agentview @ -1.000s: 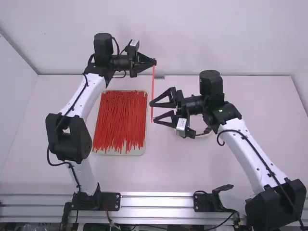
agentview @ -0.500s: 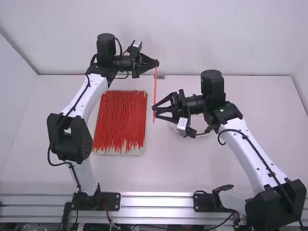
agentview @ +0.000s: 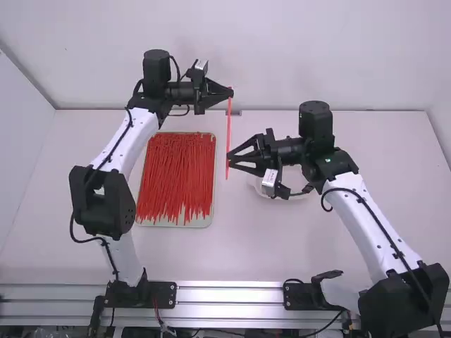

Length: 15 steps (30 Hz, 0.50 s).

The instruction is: Fasten the cable tie

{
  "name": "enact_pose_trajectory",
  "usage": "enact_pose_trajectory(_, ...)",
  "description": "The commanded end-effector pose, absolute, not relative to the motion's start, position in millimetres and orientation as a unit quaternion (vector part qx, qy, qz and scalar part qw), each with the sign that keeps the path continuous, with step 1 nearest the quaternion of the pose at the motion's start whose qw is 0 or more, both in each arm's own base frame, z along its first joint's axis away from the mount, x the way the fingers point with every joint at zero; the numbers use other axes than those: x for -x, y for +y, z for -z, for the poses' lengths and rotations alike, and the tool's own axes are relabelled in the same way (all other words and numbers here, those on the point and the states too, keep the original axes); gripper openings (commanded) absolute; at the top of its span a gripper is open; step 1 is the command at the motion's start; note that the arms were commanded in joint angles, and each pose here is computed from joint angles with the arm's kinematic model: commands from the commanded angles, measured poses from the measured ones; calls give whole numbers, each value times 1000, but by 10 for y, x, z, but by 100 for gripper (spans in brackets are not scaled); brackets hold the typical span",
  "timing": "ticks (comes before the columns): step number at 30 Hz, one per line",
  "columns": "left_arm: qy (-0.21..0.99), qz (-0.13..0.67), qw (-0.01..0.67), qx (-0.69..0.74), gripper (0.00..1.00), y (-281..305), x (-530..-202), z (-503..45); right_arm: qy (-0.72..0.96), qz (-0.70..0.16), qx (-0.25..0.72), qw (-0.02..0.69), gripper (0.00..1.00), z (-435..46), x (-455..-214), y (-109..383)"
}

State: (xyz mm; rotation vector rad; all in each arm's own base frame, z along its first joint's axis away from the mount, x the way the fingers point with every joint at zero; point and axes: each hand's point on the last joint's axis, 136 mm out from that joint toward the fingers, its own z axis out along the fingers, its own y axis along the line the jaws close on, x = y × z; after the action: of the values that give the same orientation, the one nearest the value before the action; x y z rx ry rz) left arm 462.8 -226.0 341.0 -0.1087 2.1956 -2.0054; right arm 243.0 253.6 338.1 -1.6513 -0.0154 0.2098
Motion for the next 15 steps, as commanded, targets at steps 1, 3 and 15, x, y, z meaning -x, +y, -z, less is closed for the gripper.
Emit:
enact_pose_trajectory(1,731,676,88,19,2,-2354,-4585,-3547,-15,-87,731,677,29,-3468,-2428,2525)
enact_pose_trajectory(3,730,677,92,16,2,-2354,-4589,-3561,-15,-88,731,676,29,-3466,-2421,2531)
enact_pose_trajectory(15,731,676,91,27,2,-2373,-4609,-3553,0,-73,736,673,22,-3444,-2504,2498)
